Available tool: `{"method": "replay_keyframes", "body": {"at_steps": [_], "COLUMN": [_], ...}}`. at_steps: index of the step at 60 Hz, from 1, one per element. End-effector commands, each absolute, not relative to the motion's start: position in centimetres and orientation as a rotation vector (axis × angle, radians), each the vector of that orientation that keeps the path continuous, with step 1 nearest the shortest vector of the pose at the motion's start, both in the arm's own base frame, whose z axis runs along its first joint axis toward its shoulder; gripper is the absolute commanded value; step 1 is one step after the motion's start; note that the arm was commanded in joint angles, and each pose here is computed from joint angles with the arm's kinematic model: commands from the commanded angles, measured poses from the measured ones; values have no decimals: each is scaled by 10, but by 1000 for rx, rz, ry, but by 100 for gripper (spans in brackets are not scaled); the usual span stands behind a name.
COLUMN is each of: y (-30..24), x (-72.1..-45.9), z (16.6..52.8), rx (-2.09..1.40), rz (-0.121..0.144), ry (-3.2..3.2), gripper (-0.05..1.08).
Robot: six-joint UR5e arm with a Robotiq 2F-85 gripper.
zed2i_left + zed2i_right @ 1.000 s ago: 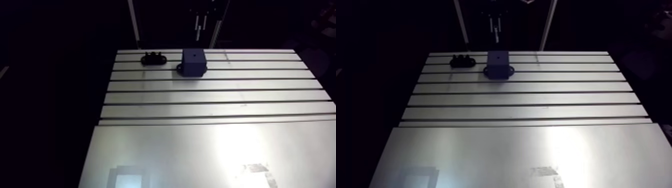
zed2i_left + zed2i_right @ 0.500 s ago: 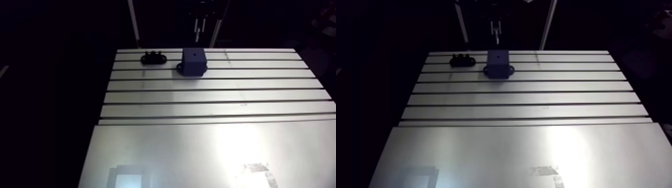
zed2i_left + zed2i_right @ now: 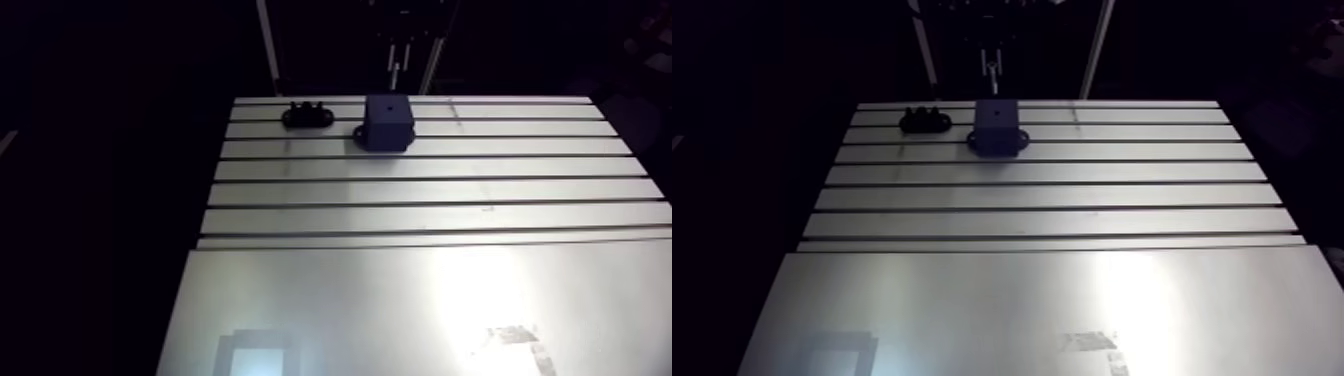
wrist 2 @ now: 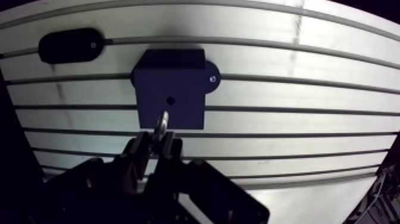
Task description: Pick up the M10 bolt and insert it into the hole until fully seated.
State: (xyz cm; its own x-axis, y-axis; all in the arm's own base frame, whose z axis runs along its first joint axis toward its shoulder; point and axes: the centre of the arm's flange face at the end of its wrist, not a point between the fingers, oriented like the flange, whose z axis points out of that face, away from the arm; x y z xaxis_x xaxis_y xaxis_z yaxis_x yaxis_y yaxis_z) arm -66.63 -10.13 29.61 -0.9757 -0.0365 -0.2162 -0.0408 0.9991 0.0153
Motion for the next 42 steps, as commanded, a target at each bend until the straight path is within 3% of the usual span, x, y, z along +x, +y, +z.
{"method": "replay_keyframes", "body": {"at_steps": [1, 42], "y": [-101, -96], "x": [-664, -669], "z": [292, 278], "rx": [-52, -53], "rz": [28, 28], "ry": [2915, 2934], "gripper": [108, 108]}}
